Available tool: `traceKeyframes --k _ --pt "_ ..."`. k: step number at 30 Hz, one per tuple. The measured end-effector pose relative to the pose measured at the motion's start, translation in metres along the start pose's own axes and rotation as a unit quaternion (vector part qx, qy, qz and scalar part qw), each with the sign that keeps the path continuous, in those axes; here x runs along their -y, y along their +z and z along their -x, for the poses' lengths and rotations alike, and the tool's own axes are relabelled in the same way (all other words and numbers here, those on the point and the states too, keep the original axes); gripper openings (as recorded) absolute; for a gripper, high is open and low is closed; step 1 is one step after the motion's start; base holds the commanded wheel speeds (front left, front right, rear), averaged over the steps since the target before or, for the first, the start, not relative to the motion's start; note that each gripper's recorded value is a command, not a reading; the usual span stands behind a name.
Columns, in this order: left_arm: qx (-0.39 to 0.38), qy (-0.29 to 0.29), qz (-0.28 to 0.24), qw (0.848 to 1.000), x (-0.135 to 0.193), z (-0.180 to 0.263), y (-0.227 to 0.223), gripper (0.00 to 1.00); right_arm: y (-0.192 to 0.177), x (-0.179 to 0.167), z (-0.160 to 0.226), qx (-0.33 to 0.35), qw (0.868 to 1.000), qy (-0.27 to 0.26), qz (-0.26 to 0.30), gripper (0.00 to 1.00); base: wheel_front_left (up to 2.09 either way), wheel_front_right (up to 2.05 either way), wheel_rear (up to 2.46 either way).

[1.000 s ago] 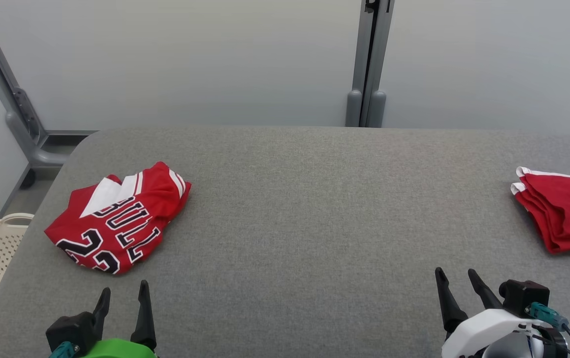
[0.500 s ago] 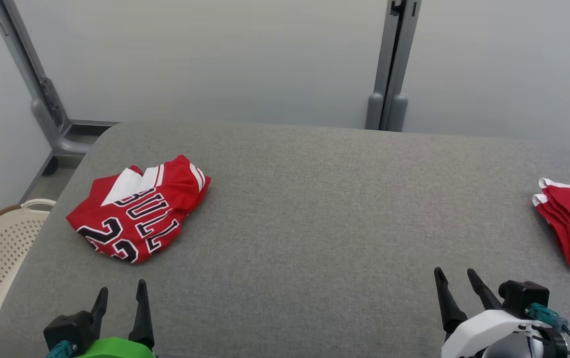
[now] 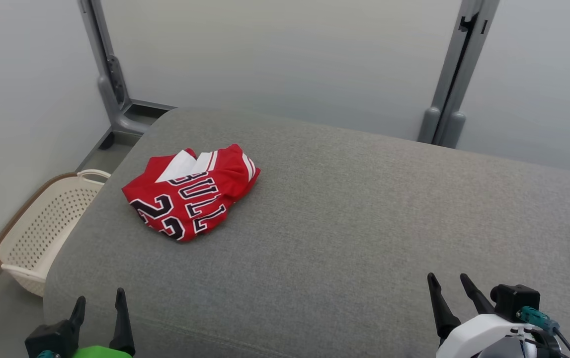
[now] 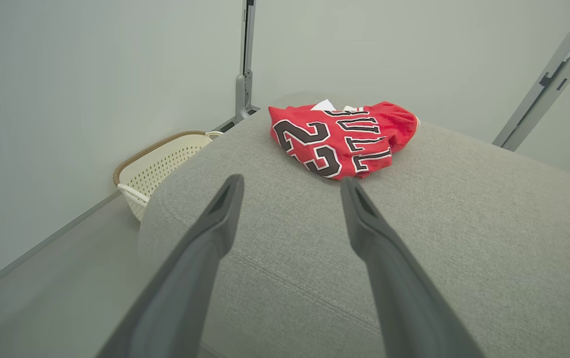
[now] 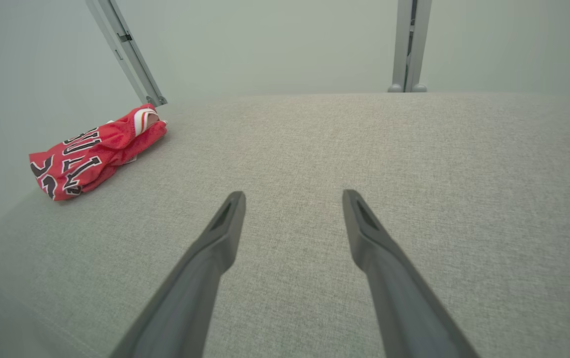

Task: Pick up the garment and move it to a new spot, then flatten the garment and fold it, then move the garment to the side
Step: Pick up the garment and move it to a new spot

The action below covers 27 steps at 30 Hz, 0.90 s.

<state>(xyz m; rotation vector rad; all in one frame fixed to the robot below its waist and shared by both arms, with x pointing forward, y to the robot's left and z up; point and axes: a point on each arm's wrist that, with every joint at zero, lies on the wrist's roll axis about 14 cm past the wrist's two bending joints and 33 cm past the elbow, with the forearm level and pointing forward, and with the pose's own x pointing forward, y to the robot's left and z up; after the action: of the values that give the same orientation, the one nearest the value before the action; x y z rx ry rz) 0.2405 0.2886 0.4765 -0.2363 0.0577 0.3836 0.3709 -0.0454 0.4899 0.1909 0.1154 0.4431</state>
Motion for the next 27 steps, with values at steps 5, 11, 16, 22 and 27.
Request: traceKeyframes --k 5,11,16,22,27 --pt "0.013 0.027 0.002 1.000 -0.018 0.011 0.004 1.00 -0.004 -0.020 -0.009 -0.009 0.999 0.031 0.004 1.00 0.00 0.00 0.00" --pt "0.017 0.051 0.004 0.999 -0.030 0.019 0.005 1.00 -0.009 -0.035 -0.017 -0.018 0.998 0.056 0.005 1.00 0.00 0.00 0.00" --pt "0.019 0.000 -0.002 1.000 -0.012 0.019 0.007 1.00 -0.011 -0.044 -0.023 -0.023 0.997 0.070 0.006 1.00 0.00 0.00 0.00" --pt "0.000 -0.021 -0.018 1.000 -0.004 0.002 0.012 1.00 -0.013 -0.047 -0.024 -0.029 0.997 0.075 0.009 1.00 0.00 0.00 0.00" --pt "-0.047 -0.075 -0.022 0.996 0.021 -0.019 0.010 1.00 -0.011 -0.050 -0.024 -0.026 0.996 0.080 0.011 1.00 0.00 0.00 0.00"
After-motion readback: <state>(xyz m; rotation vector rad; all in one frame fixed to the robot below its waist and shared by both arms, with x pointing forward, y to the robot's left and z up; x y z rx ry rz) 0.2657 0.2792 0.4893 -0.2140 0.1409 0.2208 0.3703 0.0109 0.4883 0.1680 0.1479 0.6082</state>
